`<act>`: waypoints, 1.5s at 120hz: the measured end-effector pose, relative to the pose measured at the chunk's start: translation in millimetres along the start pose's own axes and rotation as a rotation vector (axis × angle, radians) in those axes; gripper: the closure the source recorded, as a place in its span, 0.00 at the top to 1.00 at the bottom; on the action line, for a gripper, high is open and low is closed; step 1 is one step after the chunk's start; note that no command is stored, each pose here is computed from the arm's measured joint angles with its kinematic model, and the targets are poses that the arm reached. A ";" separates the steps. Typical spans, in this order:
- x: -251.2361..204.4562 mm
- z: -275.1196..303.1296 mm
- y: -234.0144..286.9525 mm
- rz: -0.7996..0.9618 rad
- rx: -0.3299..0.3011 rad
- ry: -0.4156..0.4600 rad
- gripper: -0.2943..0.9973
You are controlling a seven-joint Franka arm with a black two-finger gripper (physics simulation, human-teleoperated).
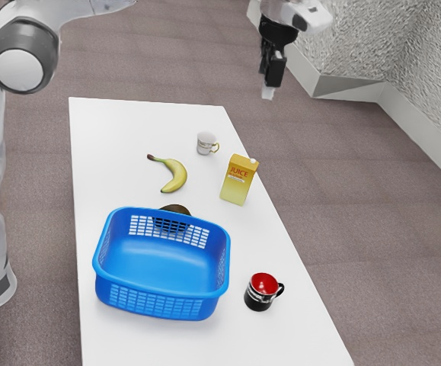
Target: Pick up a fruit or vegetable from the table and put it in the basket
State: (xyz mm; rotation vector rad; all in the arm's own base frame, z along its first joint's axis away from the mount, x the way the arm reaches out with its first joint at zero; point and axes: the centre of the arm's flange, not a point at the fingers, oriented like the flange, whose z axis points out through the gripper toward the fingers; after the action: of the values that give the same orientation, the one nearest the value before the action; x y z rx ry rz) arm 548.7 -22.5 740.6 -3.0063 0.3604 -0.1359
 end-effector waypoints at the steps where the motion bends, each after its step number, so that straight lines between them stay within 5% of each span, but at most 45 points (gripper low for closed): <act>1: 0.8 2.0 0.9 0.002 -0.002 -0.005 0.77; 58: 18.8 101.4 2.9 -0.014 -0.060 -0.222 0.77; 73: -33.9 149.2 33.2 -0.023 -0.080 -0.287 0.77; 103: -99.6 232.4 20.6 -0.204 -0.222 -0.184 0.77; 130: -95.7 248.1 22.5 -0.298 -0.332 -0.075 0.77; 153: -90.8 267.1 20.6 -0.343 -0.389 -0.079 0.77; 164: -90.9 267.0 17.0 -0.340 -0.376 -0.077 0.77; 180: -83.1 256.8 27.0 -0.217 -0.212 -0.071 0.77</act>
State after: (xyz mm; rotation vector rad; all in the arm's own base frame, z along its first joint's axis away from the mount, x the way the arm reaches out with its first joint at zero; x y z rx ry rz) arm 488.2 -3.1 476.9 -3.2423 0.0418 -0.0094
